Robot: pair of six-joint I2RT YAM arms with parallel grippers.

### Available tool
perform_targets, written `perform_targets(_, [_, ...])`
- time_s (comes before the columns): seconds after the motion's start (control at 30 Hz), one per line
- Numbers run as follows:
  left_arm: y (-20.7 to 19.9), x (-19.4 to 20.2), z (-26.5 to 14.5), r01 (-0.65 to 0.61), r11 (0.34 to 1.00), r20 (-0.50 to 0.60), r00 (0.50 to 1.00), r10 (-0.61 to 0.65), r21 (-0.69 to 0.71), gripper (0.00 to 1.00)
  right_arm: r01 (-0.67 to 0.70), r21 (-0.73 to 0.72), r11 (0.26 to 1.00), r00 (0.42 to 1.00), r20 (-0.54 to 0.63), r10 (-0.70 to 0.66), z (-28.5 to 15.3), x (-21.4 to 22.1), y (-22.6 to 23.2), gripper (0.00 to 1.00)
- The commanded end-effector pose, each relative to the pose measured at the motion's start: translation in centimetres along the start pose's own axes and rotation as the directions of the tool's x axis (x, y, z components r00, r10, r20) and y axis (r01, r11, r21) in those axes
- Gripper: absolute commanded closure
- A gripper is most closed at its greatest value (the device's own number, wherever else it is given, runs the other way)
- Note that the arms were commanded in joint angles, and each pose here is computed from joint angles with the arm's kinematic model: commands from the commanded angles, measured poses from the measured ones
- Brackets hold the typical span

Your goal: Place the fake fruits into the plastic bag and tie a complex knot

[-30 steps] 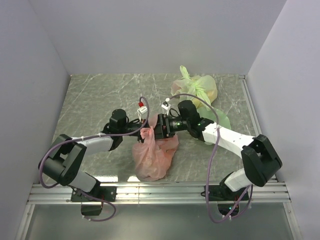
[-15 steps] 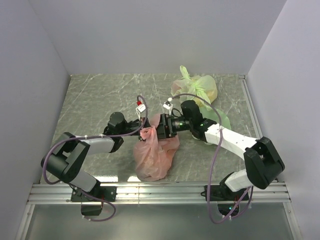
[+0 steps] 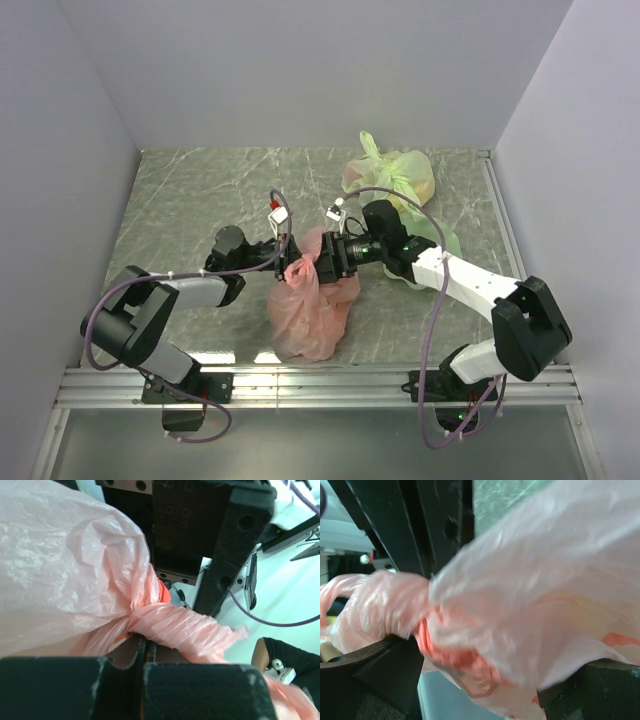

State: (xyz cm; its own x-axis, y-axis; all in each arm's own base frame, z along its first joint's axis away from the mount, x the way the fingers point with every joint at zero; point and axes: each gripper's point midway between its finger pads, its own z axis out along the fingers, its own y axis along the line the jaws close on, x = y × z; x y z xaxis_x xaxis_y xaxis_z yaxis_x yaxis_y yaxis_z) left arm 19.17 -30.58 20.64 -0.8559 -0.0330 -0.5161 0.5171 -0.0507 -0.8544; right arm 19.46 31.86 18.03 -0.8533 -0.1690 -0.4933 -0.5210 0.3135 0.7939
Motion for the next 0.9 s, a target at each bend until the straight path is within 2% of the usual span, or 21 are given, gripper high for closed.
perform_targets(0.0, [-1.7, 0.8, 0.8, -0.055, 0.995, -0.073, 0.995, 0.062, 0.083, 1.00, 0.049, -0.079, 0.996, 0.997, 0.068, -0.044, 0.9, -3.4, 2.5, 0.15])
perform_targets(0.1, [-1.5, 2.0, 1.2, -0.060, 0.994, -0.113, 0.991, 0.070, 0.090, 1.00, 0.041, -0.098, 0.994, 0.995, 0.095, -0.032, 1.2, -4.7, 3.0, 0.15])
perform_targets(0.3, [-1.1, 1.9, 2.2, -0.044, 0.994, -0.106, 0.993, 0.054, 0.098, 1.00, 0.029, -0.155, 0.987, 0.990, 0.144, -0.007, 2.0, -5.9, 4.5, 0.14])
perform_targets(0.47, [-0.1, 1.2, 2.6, -0.002, 0.997, -0.074, 0.997, 0.008, 0.083, 1.00, 0.023, -0.118, 0.993, 0.998, 0.068, -0.015, 2.1, -3.9, 3.8, 0.14])
perform_targets(0.57, [-0.1, 1.1, 2.2, -0.003, 0.997, -0.064, 0.998, 0.008, 0.083, 1.00, 0.102, -0.066, 0.993, 0.994, 0.033, -0.100, 0.4, -2.7, 2.8, 0.13])
perform_targets(0.7, [-0.3, 1.0, 2.0, -0.017, 0.997, -0.059, 0.998, 0.021, 0.077, 1.00, 0.179, -0.026, 0.983, 0.983, -0.023, -0.180, -1.8, -0.9, 2.7, 0.06])
perform_targets(0.87, [-0.4, 1.1, 1.8, -0.024, 0.997, -0.057, 0.998, 0.029, 0.078, 1.00, 0.210, -0.023, 0.977, 0.974, -0.078, -0.211, -3.5, 0.6, 3.3, 0.04])
